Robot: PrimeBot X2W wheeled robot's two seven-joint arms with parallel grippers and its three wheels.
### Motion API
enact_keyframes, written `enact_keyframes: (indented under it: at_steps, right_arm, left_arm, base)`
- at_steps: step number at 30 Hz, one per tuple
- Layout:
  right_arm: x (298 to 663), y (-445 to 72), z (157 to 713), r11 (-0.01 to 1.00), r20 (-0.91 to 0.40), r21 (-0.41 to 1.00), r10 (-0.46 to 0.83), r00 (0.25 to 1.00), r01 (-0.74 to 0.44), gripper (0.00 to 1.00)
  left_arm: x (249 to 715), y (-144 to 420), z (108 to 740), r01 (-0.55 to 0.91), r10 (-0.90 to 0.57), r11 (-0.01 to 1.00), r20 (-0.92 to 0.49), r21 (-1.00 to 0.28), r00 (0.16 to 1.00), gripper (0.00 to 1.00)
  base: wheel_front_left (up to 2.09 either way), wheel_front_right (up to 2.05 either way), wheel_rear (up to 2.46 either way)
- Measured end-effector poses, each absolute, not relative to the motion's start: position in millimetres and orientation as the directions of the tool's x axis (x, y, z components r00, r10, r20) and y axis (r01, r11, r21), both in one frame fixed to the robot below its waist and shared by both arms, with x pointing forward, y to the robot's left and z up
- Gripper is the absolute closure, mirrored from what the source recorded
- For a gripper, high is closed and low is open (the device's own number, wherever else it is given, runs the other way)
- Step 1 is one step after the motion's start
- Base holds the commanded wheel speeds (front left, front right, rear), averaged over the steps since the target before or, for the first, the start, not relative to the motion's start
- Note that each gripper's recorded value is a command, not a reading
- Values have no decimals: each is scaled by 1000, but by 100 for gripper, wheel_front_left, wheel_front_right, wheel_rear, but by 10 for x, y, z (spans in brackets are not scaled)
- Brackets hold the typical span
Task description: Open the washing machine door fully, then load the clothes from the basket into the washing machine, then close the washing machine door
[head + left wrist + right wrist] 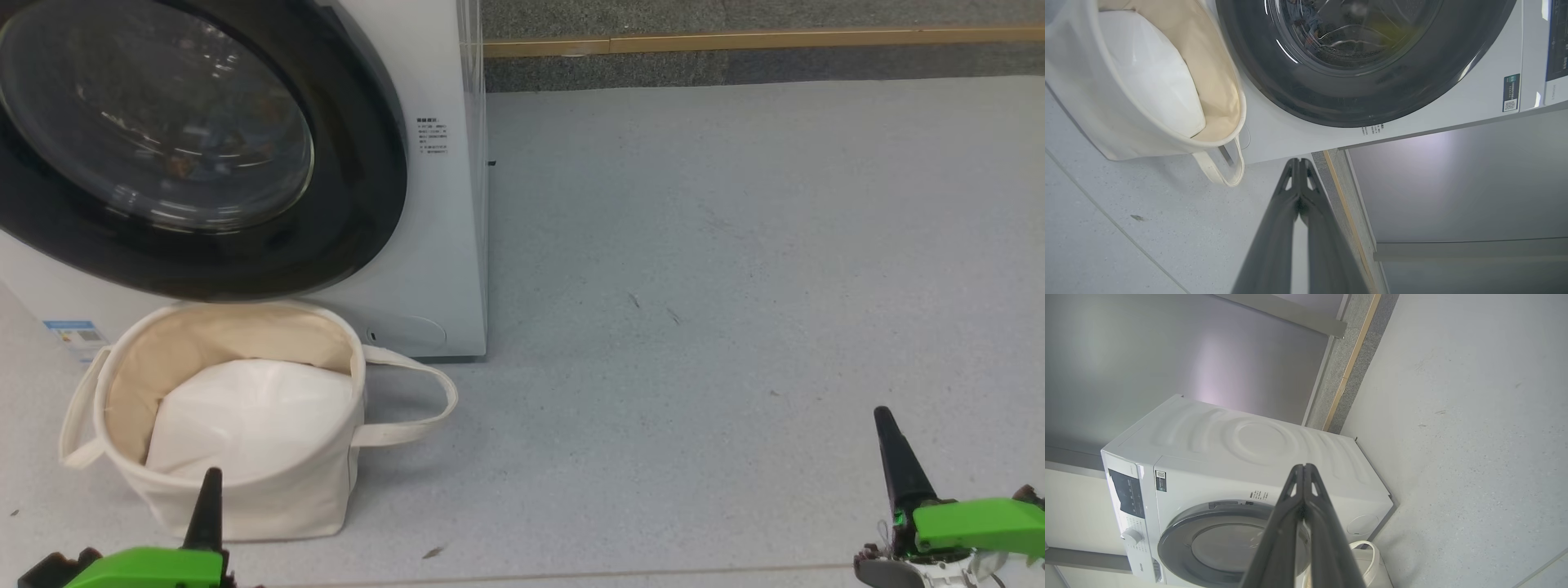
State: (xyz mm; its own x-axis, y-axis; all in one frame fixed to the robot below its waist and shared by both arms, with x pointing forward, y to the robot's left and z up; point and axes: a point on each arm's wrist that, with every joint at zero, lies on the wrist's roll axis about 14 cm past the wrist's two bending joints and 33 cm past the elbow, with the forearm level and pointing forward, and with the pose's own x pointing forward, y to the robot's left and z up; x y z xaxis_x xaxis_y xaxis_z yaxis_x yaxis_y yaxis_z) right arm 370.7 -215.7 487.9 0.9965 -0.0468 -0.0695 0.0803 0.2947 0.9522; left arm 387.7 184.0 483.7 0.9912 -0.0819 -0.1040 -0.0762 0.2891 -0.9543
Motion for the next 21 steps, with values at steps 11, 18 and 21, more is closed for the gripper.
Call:
enact_keyframes:
  at_steps: [11, 18, 21]
  right_arm:
    - [3720, -2113, 4837, 175, -79, 981, -33, 996, 84, 100]
    - [3726, -2091, 4805, 96, -85, 992, -29, 996, 88, 100]
    - [3730, -2078, 4799, 59, -85, 995, -29, 996, 87, 100]
  left_arm:
    - [3870, 1853, 4861, -78, -62, 172, -90, -982, 994, 100]
    - [3854, 1868, 4865, -74, -49, 95, -79, -993, 996, 100]
    - [3831, 1847, 4841, -81, -46, 61, -83, -995, 995, 100]
  base:
    - [0, 0, 0]
    - [0, 0, 0]
    - [0, 0, 0]
